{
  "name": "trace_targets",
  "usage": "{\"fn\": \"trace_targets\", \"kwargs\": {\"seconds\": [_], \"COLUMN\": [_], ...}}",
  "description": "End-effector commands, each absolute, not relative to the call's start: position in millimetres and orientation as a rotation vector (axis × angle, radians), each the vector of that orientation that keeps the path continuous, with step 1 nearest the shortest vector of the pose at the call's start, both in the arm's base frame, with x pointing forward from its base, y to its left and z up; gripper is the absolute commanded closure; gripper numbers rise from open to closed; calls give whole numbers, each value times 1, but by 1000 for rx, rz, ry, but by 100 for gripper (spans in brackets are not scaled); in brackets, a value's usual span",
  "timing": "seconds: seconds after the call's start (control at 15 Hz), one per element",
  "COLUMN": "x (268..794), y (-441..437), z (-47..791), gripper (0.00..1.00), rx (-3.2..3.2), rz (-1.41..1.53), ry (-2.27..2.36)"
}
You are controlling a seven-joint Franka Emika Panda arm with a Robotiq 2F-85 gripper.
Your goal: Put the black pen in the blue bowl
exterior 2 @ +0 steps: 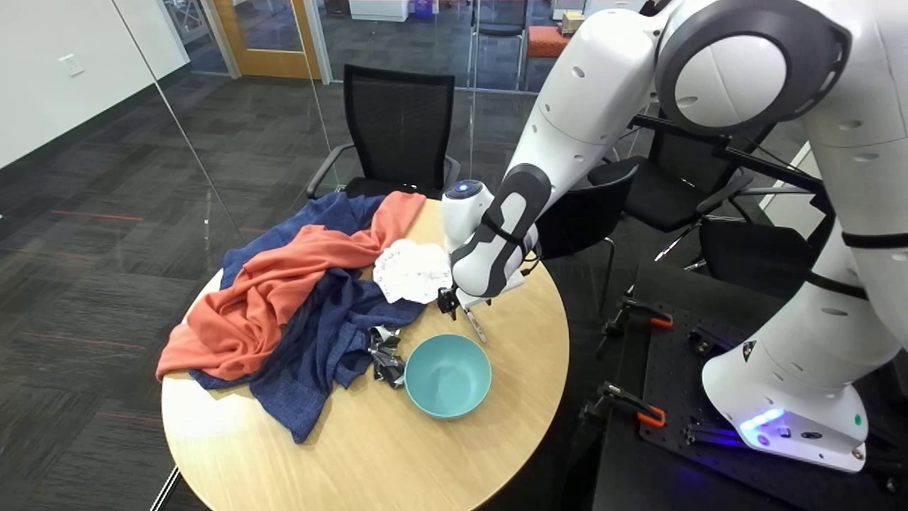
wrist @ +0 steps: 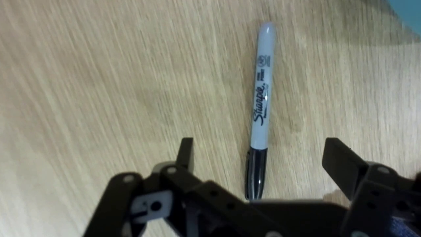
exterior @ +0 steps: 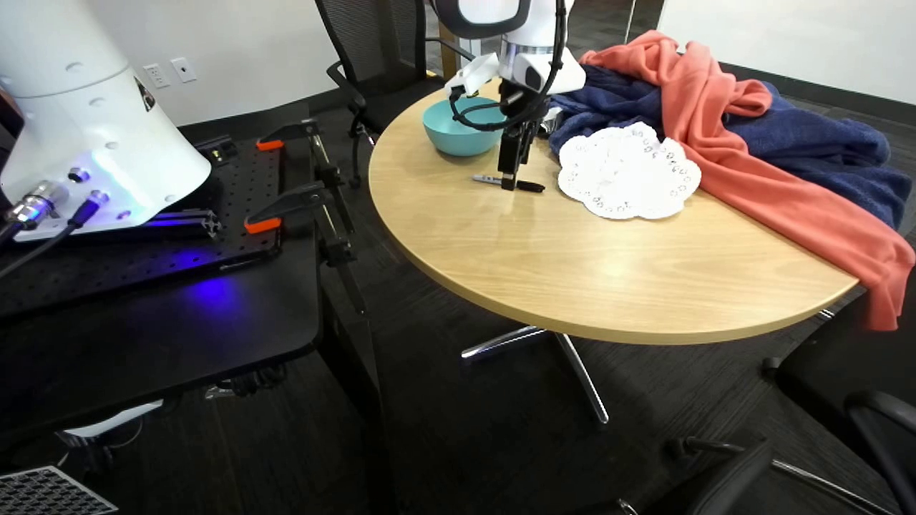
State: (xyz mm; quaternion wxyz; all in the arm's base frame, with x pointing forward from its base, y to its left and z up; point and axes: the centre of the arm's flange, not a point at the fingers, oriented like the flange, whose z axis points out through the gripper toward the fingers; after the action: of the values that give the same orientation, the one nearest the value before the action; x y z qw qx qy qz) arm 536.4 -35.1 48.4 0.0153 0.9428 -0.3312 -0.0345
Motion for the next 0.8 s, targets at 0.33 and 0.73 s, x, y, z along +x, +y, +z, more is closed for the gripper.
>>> {"fn": "trace_targets", "kwargs": {"seconds": [0.33,0.73], "x": [546,547], "y": [-38,-27], "z": [36,50], "gripper": [66,100], "rx": [2919,2934], "rz": [-72,-53], "ry": [-1063,-1020]}}
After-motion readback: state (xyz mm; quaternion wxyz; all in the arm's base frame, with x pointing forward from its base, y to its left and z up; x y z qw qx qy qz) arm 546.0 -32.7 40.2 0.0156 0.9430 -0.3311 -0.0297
